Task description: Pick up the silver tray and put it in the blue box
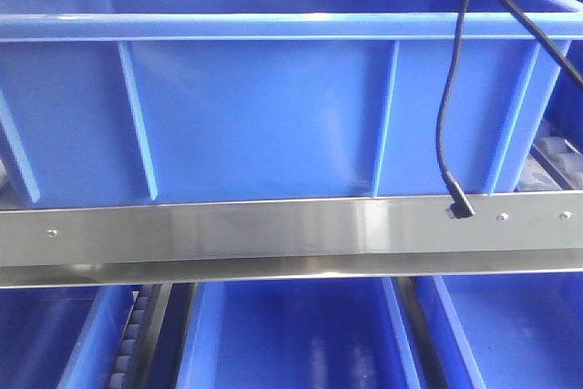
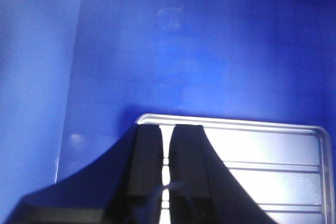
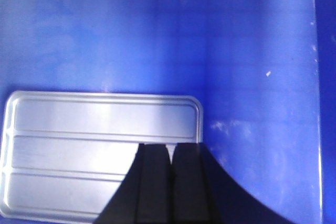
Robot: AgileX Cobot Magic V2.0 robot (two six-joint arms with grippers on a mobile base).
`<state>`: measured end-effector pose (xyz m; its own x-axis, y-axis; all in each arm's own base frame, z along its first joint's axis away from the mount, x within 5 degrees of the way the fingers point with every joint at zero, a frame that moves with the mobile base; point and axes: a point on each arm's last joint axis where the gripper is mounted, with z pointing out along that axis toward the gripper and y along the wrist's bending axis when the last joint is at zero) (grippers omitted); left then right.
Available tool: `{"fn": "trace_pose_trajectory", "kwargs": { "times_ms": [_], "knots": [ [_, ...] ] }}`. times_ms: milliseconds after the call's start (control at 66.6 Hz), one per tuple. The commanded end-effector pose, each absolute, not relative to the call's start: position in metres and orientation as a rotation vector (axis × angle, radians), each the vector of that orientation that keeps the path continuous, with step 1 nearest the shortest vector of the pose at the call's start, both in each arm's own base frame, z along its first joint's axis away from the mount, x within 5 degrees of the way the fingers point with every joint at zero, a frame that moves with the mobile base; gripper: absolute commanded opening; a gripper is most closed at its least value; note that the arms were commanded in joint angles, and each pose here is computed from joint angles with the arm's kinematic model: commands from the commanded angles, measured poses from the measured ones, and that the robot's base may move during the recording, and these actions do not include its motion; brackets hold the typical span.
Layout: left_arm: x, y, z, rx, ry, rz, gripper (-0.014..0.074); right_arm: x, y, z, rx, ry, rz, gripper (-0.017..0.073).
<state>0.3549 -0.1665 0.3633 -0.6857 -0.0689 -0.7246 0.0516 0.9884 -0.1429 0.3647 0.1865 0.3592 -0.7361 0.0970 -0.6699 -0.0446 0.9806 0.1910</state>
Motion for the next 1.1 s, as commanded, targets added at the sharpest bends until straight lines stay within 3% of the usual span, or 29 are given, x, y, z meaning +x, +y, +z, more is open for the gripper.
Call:
{"fn": "trace_pose_trajectory", "kwargs": {
  "times_ms": [0,165,435,781,1081],
  "knots": [
    [0.348,-0.163,0.397,-0.009,2.183,-0.254,-0.0009,0.358,0.181,0.403,0.019,2.193,0.333,0.0056],
    [0.341,-0.164,0.395,-0.049,2.233,-0.326,-0.0002,0.356,0.18,0.406,0.012,2.183,0.337,0.0053],
    [0.309,-0.153,0.395,-0.041,2.168,-0.425,-0.0003,0.322,0.168,0.424,-0.144,1.979,0.394,0.0053],
    [0.227,-0.151,0.393,0.252,1.862,-0.574,-0.0003,0.253,0.137,0.407,-0.291,1.741,0.441,0.0053],
    [0.145,-0.124,0.362,0.435,1.493,-0.73,-0.0003,0.171,0.098,0.369,-0.39,1.567,0.442,0.0053]
  ]
}}
